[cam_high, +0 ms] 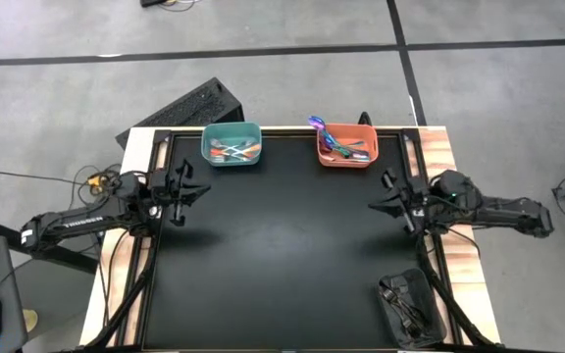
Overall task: Sort silverware by color (type)
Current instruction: Return to Home Position
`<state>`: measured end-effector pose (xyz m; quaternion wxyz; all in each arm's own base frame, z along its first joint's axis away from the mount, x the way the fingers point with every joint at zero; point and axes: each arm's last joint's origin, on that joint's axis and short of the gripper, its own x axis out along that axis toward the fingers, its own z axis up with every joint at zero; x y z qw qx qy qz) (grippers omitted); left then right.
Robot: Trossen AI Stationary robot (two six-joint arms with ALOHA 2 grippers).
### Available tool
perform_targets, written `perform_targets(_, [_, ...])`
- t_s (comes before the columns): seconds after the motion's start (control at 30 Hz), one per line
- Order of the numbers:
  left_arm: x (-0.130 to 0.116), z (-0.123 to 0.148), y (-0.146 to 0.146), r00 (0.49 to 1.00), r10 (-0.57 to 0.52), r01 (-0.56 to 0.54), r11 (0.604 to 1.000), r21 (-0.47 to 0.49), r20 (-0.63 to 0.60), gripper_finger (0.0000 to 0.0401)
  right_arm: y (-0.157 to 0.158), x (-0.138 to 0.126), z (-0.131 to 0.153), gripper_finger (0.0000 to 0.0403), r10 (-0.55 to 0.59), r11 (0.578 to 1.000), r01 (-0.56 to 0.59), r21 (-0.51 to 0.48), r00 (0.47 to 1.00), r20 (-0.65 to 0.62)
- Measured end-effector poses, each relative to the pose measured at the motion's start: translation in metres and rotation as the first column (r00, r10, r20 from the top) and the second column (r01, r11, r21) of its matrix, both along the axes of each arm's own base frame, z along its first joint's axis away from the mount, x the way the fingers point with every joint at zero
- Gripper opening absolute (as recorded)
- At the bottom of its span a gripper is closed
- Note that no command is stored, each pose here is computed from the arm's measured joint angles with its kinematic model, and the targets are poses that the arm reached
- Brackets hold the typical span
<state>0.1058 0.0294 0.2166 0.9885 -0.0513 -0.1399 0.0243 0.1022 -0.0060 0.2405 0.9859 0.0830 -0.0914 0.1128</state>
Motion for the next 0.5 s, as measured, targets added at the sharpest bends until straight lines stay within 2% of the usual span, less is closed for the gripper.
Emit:
perform_targets(0.13, [-0.005,0.0,-0.002,1.0,0.007,-0.007,1.0,0.017,0.001,0.0,0.0,-0.015,0.001,0.0006,-0.013,1.0,0.013,0.007,0.997,0.071])
perform_targets(0.23, [-0.009,-0.003,-0.003,1.0,0.008,-0.007,1.0,0.012,-0.019,0.0,0.001,-0.023,-0.006,0.0006,-0.018,1.0,0.016,0.021,0.997,0.079])
perform_targets(0.5, [-0.018,-0.009,-0.006,0.998,0.019,-0.018,1.0,0.02,-0.059,0.0,0.001,-0.014,-0.029,0.0006,0.005,0.998,-0.007,0.058,0.999,0.038])
